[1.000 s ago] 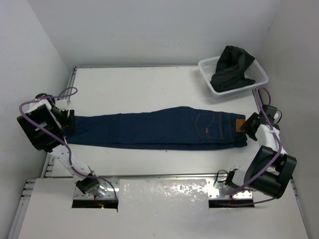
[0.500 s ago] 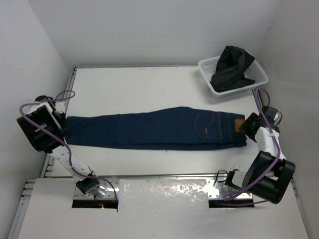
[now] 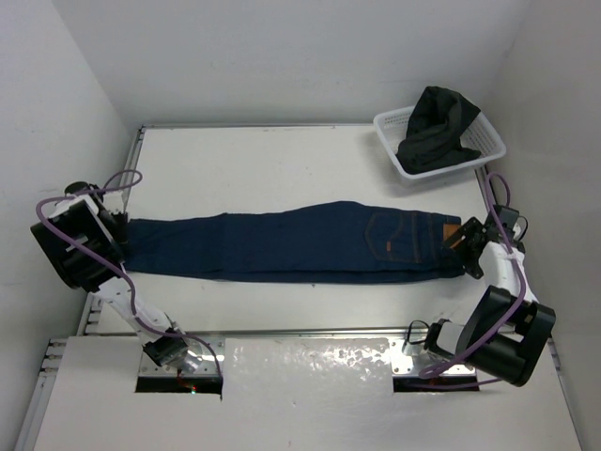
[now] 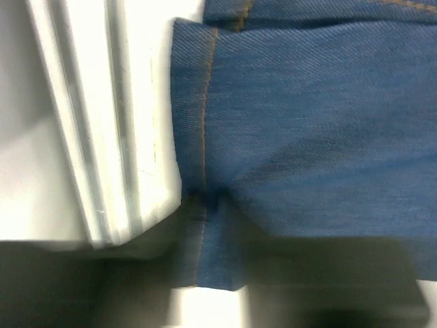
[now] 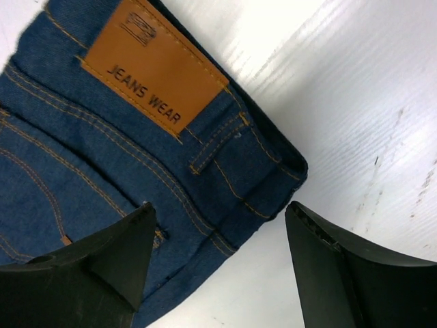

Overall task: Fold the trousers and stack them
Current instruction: Fold the trousers

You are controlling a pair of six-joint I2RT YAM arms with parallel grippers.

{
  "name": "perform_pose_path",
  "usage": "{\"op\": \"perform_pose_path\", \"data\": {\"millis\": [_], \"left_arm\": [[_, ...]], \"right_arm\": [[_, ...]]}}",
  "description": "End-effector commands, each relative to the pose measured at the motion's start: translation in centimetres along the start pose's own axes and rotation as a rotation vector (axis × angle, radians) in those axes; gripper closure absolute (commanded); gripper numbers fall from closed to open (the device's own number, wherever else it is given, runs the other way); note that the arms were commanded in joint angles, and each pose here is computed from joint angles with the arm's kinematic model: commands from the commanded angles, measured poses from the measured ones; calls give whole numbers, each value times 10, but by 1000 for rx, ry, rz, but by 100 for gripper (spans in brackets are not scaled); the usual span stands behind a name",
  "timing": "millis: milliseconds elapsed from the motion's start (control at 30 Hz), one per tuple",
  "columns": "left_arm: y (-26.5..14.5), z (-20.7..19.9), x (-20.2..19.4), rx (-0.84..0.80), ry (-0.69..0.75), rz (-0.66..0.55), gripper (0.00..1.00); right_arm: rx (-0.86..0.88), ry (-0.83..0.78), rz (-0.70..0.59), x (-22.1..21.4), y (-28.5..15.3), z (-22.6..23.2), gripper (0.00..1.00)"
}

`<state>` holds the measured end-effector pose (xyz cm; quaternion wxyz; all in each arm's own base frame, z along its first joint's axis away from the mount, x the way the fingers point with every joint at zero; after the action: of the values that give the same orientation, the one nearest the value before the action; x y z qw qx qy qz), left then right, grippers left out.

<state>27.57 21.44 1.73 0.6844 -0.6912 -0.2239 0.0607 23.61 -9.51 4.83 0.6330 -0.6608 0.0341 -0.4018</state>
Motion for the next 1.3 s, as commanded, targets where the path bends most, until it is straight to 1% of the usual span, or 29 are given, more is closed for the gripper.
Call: {"op": "perform_pose_path", "data": {"millis": [0, 33, 67, 100, 167, 233, 300, 367, 400, 500, 633, 767, 833, 867, 900, 933, 967, 1000, 1033, 1100, 1200, 1233, 1267], "left_arm": [[-6, -2, 0, -1, -56, 22, 39], [-9, -1, 2, 2, -63, 16, 19], [-14, -1, 5, 3, -69, 1, 5], [-20, -1, 10, 4, -77, -28, 0], [-36, -1, 24, 14, -78, -110, 0], [-40, 0, 29, 20, -81, -139, 0], [-34, 0, 25, 21, -78, -114, 3], [-24, 0, 16, 16, -82, -64, 6], [-22, -2, 13, 6, -80, -55, 7], [-16, -3, 9, -3, -87, -50, 3], [10, 2, -8, 15, -108, 38, 2], [26, 5, -20, 31, -114, 77, 2], [32, 2, -26, 20, -113, 99, 8], [33, 1, -29, 9, -115, 109, 14], [32, -2, -30, -7, -112, 112, 35], [31, -4, -30, -17, -111, 110, 49], [29, -7, -31, -29, -110, 109, 85], [22, -8, -27, -34, -103, 85, 93], [19, -9, -26, -40, -98, 76, 95], [11, -13, -21, -60, -76, 48, 96], [8, -16, -20, -84, -57, 45, 97], [7, -18, -20, -96, -54, 50, 97], [6, -19, -21, -102, -50, 48, 100]], "right_arm": [[16, 52, -12, -2, -2, 4, 27], [17, 52, -10, -4, -1, 4, 27], [23, 43, -14, -3, -2, 5, 27], [25, 39, -12, -4, -1, 5, 27], [32, 34, -15, -4, -1, 5, 27], [38, 28, -14, -5, 0, 6, 27], [41, 25, -15, -5, 1, 7, 27], [39, 27, -12, -5, 1, 6, 27], [44, 24, -14, -5, 2, 7, 27], [48, 23, -20, -3, 2, 8, 27], [51, 27, -2, -10, 5, 7, 27], [50, 27, 4, -16, 6, 6, 27], [46, 28, 10, -20, 7, 5, 27], [45, 32, 9, -21, 8, 5, 27], [43, 36, 18, -25, 10, 4, 27], [43, 35, 26, -28, 11, 4, 27], [43, 38, 29, -29, 13, 4, 25], [40, 39, 38, -32, 14, 3, 23], [38, 39, 43, -33, 15, 3, 22], [44, 44, 48, -35, 19, 3, 21], [127, 63, 10, -27, 23, 18, 19], [158, 76, -29, -18, 23, 24, 19], [179, 78, -41, -17, 22, 28, 18]]}}
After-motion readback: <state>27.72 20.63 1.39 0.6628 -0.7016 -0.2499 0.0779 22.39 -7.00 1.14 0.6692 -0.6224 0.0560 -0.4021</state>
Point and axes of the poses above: each gripper's point midway between its finger pads, its own y axis out along the fingers, its own z axis along the line the jaws close on, x = y × z, the point moved 1 cm from there along -y, back along the fingers, and after that the axes turned 14 degrees about -y, right-handed, at the moved point
